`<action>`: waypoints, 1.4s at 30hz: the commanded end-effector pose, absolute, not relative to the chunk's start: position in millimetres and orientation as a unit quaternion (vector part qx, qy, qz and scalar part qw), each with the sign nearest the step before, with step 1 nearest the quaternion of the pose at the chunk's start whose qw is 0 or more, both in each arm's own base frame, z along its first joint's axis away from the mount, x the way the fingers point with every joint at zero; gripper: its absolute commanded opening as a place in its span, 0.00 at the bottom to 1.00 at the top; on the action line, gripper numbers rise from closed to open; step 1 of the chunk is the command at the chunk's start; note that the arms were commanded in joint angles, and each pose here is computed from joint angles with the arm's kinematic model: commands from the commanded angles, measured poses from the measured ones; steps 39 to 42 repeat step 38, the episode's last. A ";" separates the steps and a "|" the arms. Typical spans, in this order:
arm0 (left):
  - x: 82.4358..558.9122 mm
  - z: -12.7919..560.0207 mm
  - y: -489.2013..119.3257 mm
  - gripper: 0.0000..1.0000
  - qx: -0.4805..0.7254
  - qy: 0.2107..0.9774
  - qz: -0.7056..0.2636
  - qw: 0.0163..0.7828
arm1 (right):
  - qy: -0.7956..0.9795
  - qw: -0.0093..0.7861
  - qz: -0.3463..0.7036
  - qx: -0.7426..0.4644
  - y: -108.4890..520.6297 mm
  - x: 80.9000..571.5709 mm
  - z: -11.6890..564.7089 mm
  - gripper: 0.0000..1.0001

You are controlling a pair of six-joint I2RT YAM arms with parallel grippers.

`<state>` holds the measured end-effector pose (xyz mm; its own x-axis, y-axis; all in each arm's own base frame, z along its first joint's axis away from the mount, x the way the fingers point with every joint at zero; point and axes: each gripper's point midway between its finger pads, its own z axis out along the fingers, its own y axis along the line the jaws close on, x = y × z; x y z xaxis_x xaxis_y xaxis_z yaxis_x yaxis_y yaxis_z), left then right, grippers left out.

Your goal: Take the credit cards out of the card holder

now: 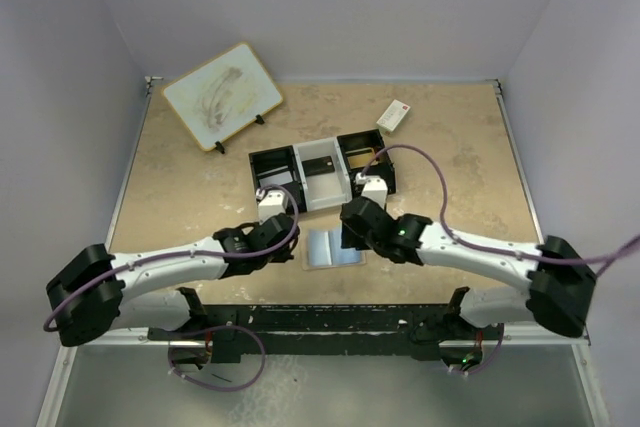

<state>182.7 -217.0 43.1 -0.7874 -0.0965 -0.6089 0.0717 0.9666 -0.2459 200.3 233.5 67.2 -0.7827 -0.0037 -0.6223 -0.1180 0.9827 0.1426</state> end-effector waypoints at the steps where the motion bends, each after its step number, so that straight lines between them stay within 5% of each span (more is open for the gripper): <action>1: 205.9 93.2 -203.2 0.01 -0.031 0.908 -0.110 0.403 | 0.902 0.416 0.115 -0.017 220.5 218.1 133.9 0.63; 5: 219.7 132.0 -176.8 0.12 -0.046 0.883 -0.070 0.461 | 0.858 0.506 0.086 0.004 190.2 242.6 190.0 0.78; 7: 227.3 155.3 -158.8 0.42 -0.061 0.866 -0.041 0.495 | 0.829 0.554 0.070 0.022 172.8 260.1 222.9 0.85; 11: 248.6 197.4 -115.7 0.70 -0.094 0.836 0.012 0.540 | 0.778 0.625 0.027 0.060 117.9 300.2 271.6 0.97; 18: 294.2 241.2 -11.2 0.72 -0.202 0.821 0.060 0.530 | 0.760 0.644 0.025 0.090 49.0 344.5 301.2 1.00; 25: 272.8 310.8 45.3 0.73 -0.298 0.750 0.131 0.576 | 0.717 0.691 0.011 0.088 31.5 329.9 371.3 1.00; 32: 237.7 369.1 57.0 0.73 -0.320 0.690 0.092 0.643 | 0.671 0.735 0.014 0.092 19.8 300.3 417.0 1.00; 42: 229.6 369.6 61.5 0.73 -0.312 0.691 0.105 0.643 | 0.676 0.731 0.007 0.094 16.6 296.3 417.7 1.00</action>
